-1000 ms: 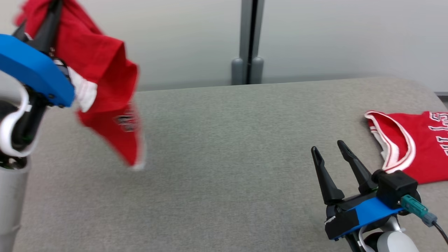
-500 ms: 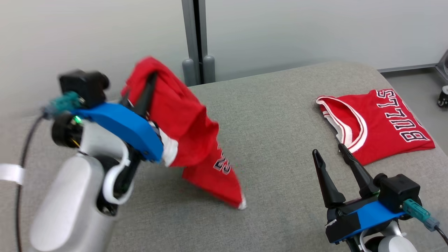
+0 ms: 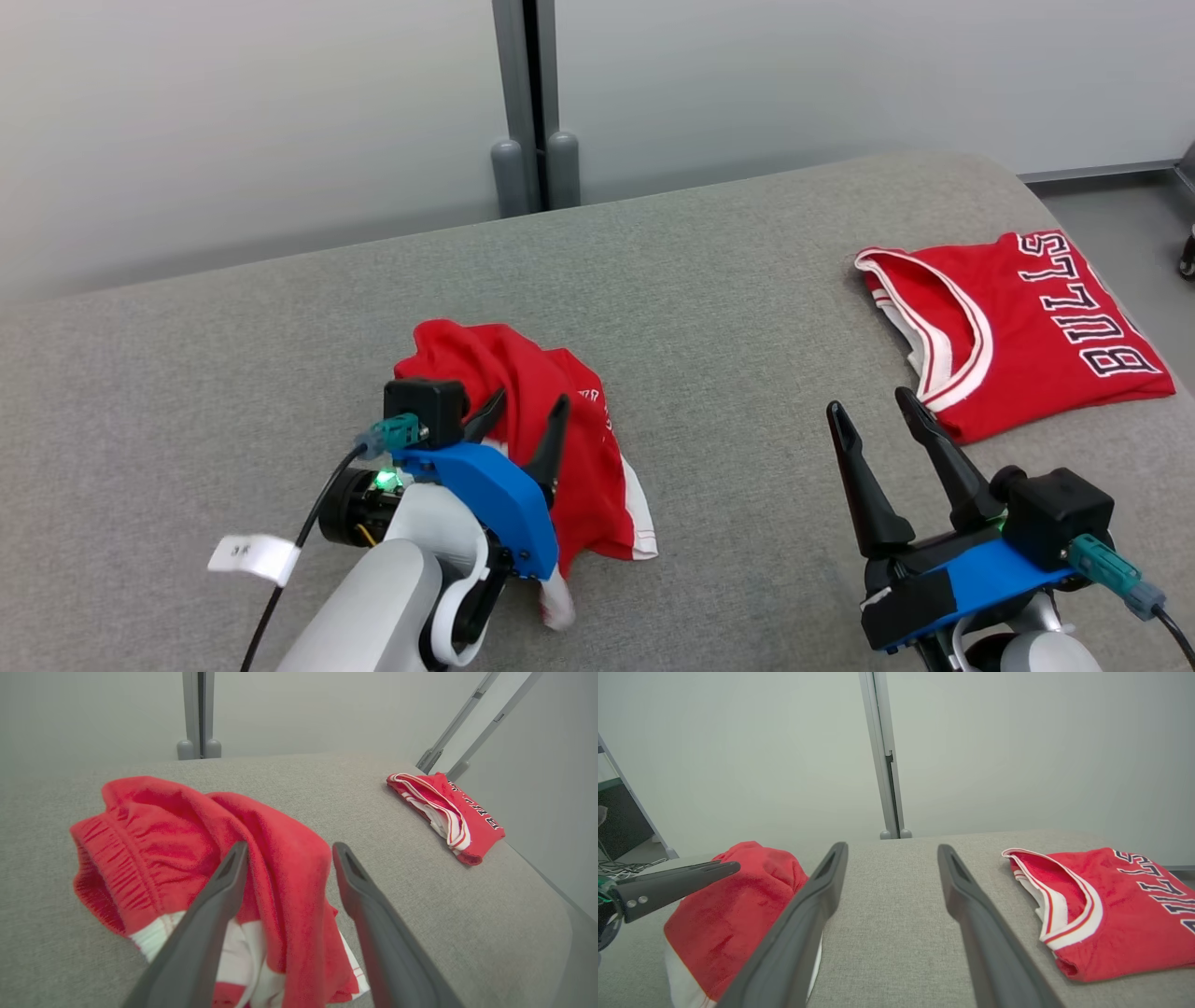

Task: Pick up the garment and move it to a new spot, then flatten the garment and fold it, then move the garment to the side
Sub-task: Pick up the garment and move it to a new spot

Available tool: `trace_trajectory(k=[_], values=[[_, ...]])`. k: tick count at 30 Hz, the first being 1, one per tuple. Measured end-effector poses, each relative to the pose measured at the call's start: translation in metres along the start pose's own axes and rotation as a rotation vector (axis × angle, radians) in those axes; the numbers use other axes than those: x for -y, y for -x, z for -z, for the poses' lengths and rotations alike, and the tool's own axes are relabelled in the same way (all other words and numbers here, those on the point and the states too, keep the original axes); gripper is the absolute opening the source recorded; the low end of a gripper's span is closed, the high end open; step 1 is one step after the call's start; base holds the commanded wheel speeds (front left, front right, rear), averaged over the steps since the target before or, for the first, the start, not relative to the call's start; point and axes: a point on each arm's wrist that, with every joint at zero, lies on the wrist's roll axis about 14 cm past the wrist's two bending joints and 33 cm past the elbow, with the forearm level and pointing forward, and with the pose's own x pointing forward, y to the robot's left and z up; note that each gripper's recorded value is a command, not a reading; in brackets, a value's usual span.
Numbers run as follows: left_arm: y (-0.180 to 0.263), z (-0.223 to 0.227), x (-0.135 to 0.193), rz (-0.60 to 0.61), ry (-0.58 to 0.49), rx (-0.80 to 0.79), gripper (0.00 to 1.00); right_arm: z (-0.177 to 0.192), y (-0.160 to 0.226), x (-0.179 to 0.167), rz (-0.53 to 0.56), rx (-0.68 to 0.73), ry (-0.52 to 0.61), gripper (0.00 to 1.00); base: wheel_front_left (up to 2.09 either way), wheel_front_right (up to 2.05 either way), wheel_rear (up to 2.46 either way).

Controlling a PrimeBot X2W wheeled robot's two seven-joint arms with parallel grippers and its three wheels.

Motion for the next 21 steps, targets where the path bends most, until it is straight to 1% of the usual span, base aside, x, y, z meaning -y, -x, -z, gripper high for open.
trace_trajectory(k=[6,7,14,21], values=[[0.013,-0.018,0.004,0.023,0.013,0.153,1.0,-0.002,-0.003,-0.007,-0.021,0.011,-0.004,1.0,0.0,0.0,0.0],[0.021,-0.025,-0.001,0.014,0.016,0.213,1.0,-0.003,-0.004,-0.009,-0.027,0.014,-0.005,1.0,0.0,0.0,0.0],[0.065,-0.042,-0.045,-0.109,-0.012,0.42,1.0,-0.004,-0.005,-0.012,-0.038,0.019,-0.007,1.0,0.0,0.0,0.0],[0.107,-0.035,-0.089,-0.265,-0.053,0.475,1.0,0.0,-0.003,-0.013,-0.04,0.007,-0.012,1.0,0.0,0.0,0.0]])
